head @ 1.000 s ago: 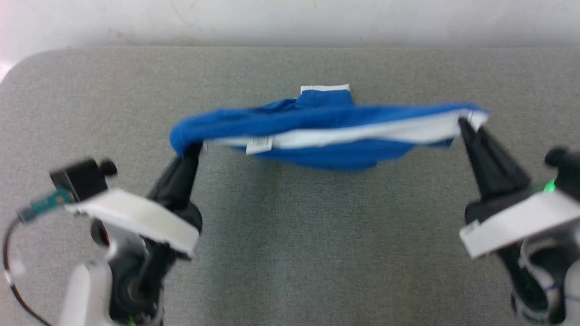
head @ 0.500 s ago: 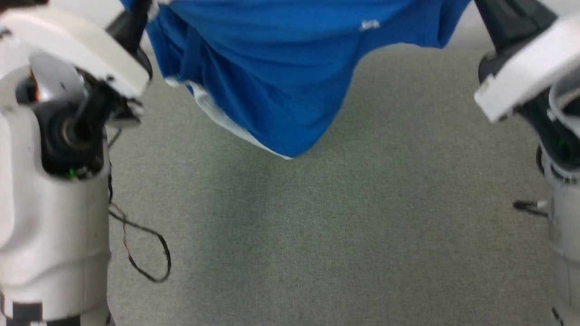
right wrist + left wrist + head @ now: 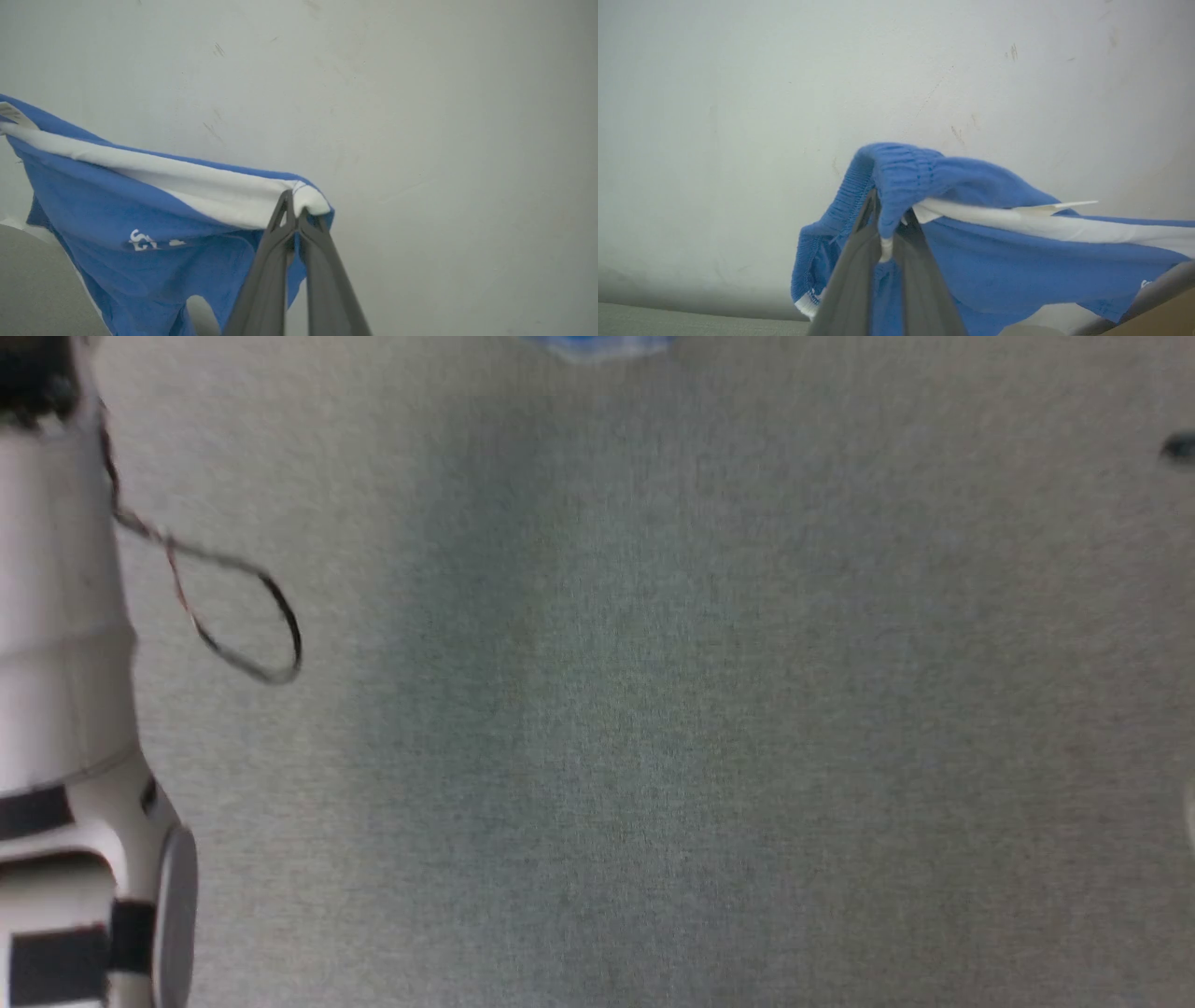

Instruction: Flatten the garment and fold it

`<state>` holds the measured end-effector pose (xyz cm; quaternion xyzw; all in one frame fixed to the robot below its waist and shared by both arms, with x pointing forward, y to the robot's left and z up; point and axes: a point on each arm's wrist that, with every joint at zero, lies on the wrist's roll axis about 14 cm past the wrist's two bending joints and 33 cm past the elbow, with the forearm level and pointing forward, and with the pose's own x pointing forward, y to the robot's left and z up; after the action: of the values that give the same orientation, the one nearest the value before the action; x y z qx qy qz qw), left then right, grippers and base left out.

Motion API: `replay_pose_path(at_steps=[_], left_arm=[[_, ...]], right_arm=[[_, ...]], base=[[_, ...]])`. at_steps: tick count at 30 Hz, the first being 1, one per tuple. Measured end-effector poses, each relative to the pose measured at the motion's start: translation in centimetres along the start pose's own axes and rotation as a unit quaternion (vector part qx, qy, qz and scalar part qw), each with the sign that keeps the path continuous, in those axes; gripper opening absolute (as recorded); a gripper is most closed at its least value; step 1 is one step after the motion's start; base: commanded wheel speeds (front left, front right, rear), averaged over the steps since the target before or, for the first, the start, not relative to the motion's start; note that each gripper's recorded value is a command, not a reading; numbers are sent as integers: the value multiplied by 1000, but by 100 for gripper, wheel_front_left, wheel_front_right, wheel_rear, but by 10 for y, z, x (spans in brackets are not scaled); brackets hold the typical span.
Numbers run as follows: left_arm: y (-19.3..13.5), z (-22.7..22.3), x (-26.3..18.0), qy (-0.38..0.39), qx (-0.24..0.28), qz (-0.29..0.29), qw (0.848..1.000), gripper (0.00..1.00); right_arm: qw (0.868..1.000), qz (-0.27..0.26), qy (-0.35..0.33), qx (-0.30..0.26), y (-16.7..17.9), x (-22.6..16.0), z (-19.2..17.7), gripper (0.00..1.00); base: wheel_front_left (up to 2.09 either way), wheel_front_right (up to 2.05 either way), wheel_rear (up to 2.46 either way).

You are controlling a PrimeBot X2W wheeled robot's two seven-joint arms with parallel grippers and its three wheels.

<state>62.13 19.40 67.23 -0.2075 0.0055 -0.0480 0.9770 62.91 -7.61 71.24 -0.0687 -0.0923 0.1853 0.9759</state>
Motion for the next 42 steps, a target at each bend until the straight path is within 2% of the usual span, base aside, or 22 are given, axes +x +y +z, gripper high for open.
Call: replay_pose_path(at_steps=[5,10,16,20,26,31,35,42], left_arm=[[13,-6,35,-51,-10,-10,999,0],[32,-39,59,-78,-24,-21,996,0],[61,-107,79,-46,-48,-18,998,0],[70,-146,80,-13,-53,-21,998,0],[77,-186,45,47,-74,-12,996,0],[79,-218,-9,113,-76,5,991,0],[77,-249,-63,179,-90,14,980,0],[72,-267,-134,237,-98,25,966,0]], right_arm=[[1000,-4,6,-19,-6,33,-38,0],[999,-5,39,-30,-10,50,-103,0],[996,4,86,-13,-5,55,-181,0],[993,15,116,4,4,45,-226,0],[989,36,135,50,21,10,-245,0],[982,37,161,91,29,-39,-248,0],[974,23,186,123,32,-83,-251,0],[960,-11,217,176,39,-150,-251,0]], base=[[0,0,0],[0,0,0],[0,0,0],[0,0,0],[0,0,0],[0,0,0],[0,0,0],[0,0,0]])
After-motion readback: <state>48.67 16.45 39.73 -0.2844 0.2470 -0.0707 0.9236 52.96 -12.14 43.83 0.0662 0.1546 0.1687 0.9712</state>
